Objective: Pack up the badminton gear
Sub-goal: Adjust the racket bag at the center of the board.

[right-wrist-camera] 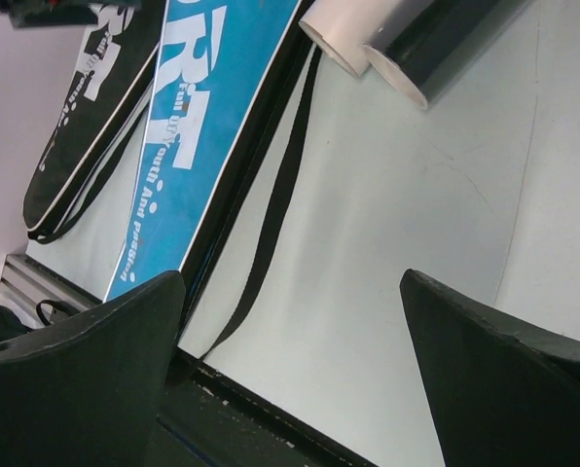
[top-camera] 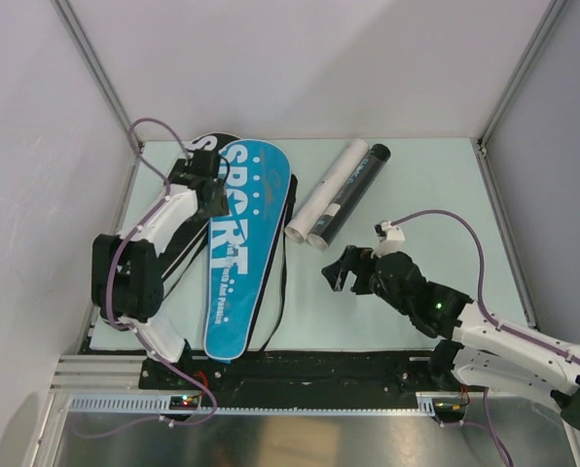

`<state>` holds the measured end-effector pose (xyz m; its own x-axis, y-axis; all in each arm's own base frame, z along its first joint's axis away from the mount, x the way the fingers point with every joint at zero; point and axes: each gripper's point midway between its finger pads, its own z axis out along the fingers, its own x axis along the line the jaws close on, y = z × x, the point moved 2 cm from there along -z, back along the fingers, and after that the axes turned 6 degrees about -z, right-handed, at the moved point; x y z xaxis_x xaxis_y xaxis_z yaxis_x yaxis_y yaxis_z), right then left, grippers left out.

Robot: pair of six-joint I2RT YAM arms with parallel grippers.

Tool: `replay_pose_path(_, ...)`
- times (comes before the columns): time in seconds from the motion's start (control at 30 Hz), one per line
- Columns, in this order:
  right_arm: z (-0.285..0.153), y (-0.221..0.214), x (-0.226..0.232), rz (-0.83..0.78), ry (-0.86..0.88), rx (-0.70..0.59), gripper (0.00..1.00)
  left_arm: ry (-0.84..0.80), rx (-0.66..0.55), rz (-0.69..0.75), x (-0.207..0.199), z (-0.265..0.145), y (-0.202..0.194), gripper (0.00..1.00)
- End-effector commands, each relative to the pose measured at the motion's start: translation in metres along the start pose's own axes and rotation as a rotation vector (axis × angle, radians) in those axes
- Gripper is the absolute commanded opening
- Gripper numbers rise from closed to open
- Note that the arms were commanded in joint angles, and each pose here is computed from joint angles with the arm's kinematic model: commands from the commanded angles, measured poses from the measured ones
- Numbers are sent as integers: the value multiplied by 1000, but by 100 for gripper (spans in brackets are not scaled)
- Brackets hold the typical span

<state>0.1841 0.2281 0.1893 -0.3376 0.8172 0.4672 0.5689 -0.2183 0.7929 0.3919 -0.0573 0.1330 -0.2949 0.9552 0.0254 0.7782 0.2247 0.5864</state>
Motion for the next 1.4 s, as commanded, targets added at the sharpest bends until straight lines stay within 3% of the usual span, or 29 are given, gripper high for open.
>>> replay_pose_path(0.0, 15, 0, 13, 48, 72, 12, 99, -78, 49, -50, 15, -18, -21, 67)
replay_pose_path(0.13, 40, -12, 41, 195, 267, 129, 99, -139, 89, -104, 16, -17, -47, 65)
replay_pose_path(0.4, 93, -36, 73, 302, 274, 154, 95, -187, 121, -316, 34, -8, -96, 57)
replay_pose_path(0.53, 130, -53, 90, 270, 215, 152, 94, -177, 120, -376, 34, -3, -99, 50)
replay_pose_path(0.9, 196, -81, 99, 235, 73, 189, 93, -97, 206, -441, 50, 24, -114, 19)
replay_pose_path(1.2, 216, -105, 65, 186, -197, 222, 95, -56, 232, -441, 55, 34, -123, 15)
replay_pose_path(1.37, 222, -116, 58, 166, -245, 259, 96, -65, 240, -444, 53, 34, -124, 16)
